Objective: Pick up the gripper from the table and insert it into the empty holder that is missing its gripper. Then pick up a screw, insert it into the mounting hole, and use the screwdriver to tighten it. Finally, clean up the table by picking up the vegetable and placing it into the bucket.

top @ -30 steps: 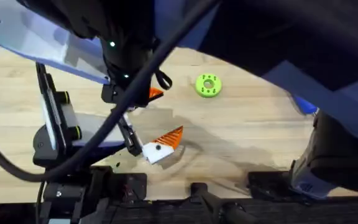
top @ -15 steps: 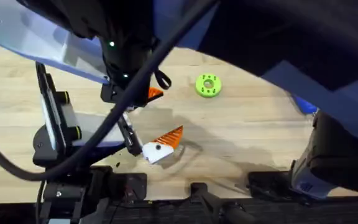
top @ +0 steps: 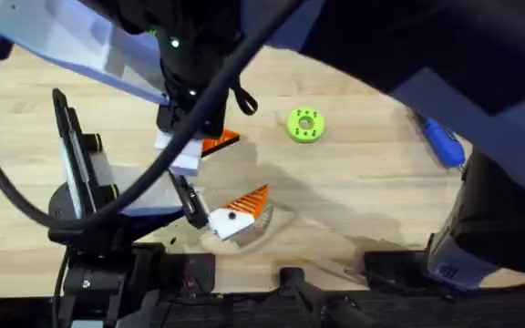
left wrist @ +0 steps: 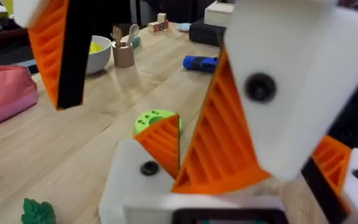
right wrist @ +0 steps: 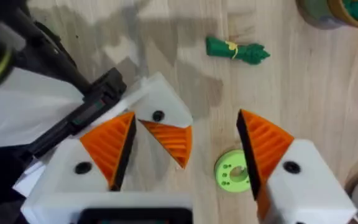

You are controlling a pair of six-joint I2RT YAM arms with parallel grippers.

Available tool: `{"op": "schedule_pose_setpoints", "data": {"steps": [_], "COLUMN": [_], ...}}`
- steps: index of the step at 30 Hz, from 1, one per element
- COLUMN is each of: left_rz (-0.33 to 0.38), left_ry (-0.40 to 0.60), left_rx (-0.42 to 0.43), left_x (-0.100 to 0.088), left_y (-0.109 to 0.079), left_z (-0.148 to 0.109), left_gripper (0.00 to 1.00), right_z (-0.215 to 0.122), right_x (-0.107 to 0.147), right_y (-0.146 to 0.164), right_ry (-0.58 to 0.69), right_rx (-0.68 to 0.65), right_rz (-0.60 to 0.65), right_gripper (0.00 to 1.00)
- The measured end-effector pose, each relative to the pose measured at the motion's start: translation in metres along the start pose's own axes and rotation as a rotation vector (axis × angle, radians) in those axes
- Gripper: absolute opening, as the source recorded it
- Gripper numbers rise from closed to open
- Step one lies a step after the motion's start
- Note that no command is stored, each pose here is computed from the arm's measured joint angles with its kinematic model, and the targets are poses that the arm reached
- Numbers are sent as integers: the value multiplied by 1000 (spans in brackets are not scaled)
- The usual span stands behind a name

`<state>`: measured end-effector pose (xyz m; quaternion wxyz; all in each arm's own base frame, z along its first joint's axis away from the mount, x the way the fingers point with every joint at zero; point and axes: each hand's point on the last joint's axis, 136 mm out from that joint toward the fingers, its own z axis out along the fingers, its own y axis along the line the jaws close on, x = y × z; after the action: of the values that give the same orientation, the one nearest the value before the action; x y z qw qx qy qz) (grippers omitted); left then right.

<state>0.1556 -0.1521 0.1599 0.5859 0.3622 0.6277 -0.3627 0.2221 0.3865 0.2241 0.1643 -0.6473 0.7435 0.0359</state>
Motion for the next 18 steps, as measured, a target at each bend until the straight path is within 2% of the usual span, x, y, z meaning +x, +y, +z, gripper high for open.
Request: {"op": "schedule_pose_setpoints", "data": {"steps": [5,12,18], "left_rz": [1,1,1], "left_ry": [0,0,0], "left_rx": [2,3,3], "left_x": [0,0,0], "left_y": [0,-1,-1], "left_z": [0,0,0], "left_gripper": [986,986,986], "right_z": [0,-2,-38], "right_x": [1,8,19], "right_y": [-8,-40,-61], "right_ry": [-10,-34,-104], "right_rx": [0,26,65], "right_rz": [59,258,399], "right_gripper": [937,938,939]}}
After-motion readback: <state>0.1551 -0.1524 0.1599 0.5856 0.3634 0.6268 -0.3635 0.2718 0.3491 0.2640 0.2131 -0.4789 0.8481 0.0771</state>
